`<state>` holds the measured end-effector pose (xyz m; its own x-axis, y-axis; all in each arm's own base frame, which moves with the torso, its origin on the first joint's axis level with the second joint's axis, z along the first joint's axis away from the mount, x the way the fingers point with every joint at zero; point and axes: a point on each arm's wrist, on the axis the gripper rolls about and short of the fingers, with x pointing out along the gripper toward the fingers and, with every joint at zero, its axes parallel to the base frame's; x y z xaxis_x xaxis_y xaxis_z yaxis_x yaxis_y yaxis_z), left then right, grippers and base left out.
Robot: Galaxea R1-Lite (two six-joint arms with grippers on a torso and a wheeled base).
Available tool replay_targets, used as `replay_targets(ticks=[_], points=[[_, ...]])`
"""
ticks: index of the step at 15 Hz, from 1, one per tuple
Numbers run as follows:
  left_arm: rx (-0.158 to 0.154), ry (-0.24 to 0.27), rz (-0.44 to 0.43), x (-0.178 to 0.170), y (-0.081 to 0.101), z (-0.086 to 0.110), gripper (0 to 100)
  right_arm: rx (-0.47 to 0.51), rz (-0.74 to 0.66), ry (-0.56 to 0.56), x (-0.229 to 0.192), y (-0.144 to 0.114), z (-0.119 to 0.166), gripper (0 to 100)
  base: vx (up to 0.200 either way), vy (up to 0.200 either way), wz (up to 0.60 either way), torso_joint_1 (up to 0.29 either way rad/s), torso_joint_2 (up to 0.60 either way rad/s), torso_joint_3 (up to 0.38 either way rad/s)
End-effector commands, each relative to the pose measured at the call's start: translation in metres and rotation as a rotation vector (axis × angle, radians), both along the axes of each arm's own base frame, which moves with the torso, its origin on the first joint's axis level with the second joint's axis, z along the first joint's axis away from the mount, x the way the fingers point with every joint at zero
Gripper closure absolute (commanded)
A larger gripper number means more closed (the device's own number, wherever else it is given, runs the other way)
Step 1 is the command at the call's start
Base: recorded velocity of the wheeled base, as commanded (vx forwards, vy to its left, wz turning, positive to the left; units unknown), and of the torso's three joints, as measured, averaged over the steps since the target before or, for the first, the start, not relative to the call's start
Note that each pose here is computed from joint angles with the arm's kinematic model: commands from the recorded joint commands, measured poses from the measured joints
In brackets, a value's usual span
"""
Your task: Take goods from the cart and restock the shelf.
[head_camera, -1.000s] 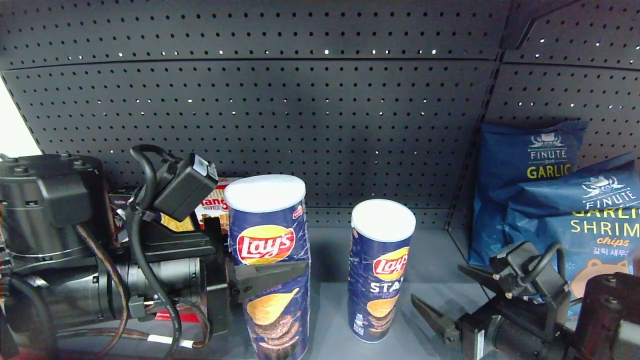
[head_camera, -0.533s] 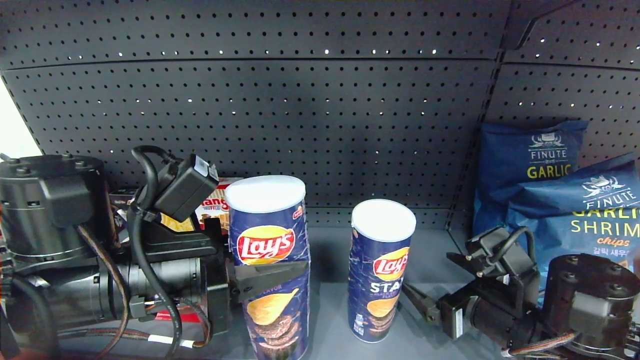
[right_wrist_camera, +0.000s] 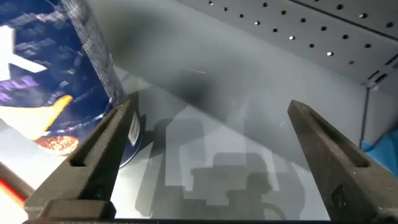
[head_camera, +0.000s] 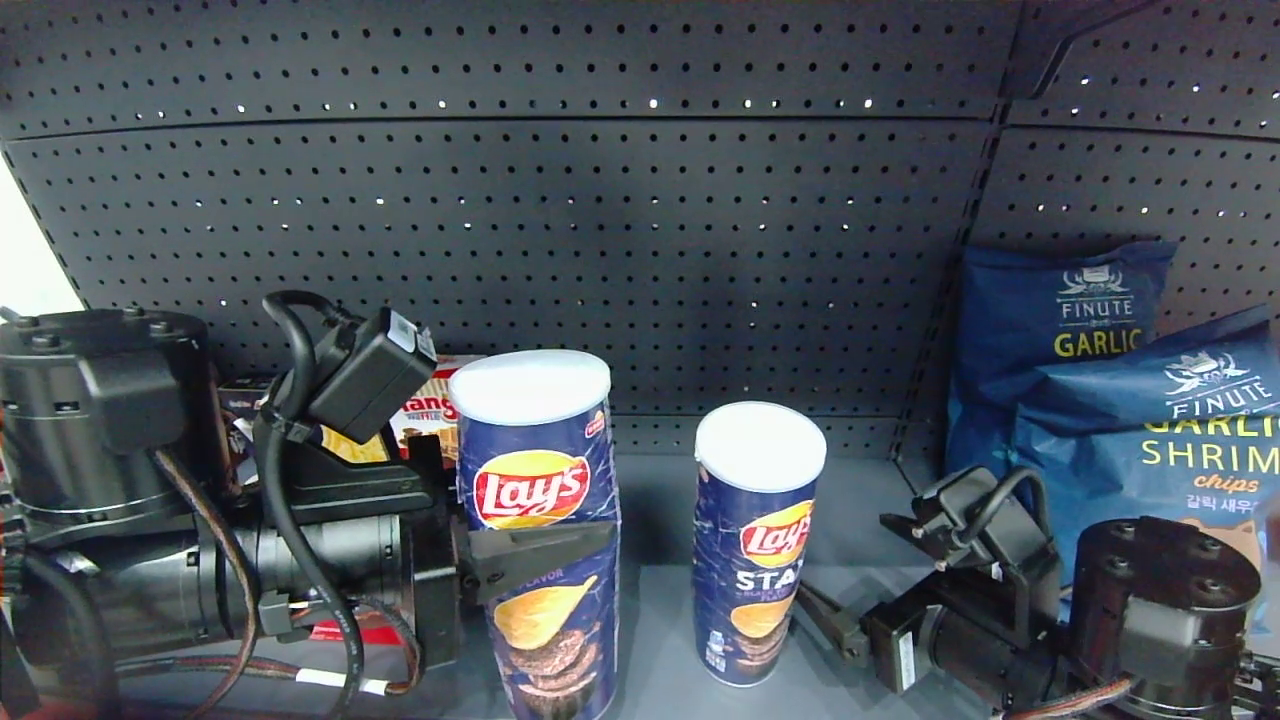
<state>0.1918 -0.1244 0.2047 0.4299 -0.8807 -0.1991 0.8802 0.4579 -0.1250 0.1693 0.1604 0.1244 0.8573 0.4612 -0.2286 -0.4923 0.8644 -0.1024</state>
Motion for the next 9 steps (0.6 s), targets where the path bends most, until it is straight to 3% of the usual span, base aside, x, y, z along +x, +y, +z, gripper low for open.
replay_targets(ticks=[1, 9], points=[[0.001, 0.001, 0.0, 0.0002, -0.0001, -0.0003, 100, 0.0, 0.008, 0.0, -0.0007, 0.0018, -0.0002, 0, 0.0, 0.0, 0.0, 0.0, 0.0, 0.0], [0.001, 0.001, 0.0, 0.0001, -0.0001, -0.0006, 100, 0.001, 0.028, -0.001, -0.0055, 0.004, -0.0003, 0, 0.0, 0.0, 0.0, 0.0, 0.0, 0.0]])
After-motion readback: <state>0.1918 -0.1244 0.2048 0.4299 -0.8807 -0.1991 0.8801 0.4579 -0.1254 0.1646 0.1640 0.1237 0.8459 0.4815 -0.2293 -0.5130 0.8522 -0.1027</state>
